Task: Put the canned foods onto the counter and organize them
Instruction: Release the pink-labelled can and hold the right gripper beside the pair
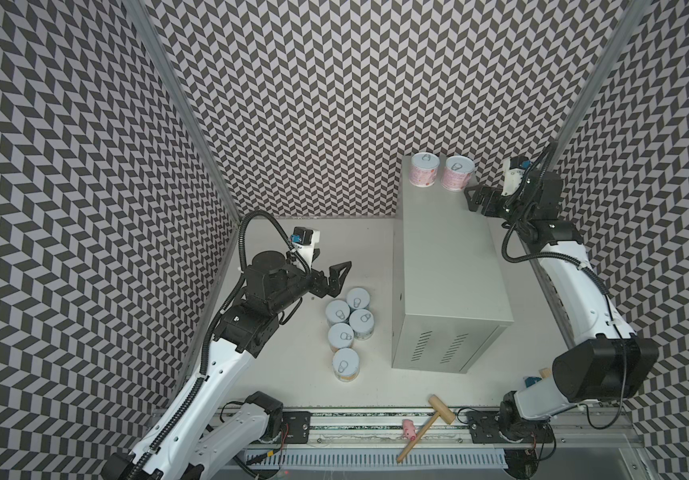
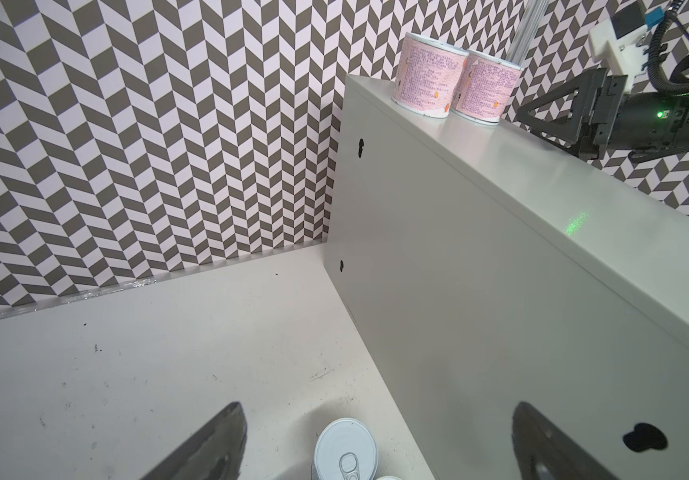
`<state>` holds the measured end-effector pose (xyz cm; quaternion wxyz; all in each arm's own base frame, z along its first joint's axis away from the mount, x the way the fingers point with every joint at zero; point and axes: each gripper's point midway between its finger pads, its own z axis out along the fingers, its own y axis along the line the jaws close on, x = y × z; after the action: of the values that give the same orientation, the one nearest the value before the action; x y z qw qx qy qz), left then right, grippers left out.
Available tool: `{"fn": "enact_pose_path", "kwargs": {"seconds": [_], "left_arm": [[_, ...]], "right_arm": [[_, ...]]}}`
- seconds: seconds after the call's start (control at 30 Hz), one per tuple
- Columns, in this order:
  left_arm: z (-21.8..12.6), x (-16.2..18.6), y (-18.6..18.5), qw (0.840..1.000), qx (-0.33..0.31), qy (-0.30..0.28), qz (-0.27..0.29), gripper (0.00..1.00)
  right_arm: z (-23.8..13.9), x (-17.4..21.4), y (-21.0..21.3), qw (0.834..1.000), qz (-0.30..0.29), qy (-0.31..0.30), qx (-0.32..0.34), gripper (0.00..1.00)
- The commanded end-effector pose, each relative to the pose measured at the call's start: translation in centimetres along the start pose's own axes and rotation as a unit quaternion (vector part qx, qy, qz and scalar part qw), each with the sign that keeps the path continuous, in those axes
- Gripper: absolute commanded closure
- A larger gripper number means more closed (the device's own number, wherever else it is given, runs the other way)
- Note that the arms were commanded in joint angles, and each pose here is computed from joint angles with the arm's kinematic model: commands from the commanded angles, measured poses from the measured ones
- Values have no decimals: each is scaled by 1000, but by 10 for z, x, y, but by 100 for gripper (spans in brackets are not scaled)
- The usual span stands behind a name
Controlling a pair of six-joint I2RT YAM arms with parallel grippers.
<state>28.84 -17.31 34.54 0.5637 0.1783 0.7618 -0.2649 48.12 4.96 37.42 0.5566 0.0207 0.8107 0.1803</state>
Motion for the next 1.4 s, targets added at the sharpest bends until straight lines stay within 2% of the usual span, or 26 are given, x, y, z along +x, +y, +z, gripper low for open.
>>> {"fn": "enact_pose_path", "kwargs": {"seconds": [0.0,1.37], "left_arm": [[-2,-6,2,1000,-5,-14,1,0],[-2,-5,5,1000,-9,-13,2,0]], "right_arm": [[0,-19,8,999,-13,-30,-14,1],[23,-19,13,999,-19,-21,-29,1]]}}
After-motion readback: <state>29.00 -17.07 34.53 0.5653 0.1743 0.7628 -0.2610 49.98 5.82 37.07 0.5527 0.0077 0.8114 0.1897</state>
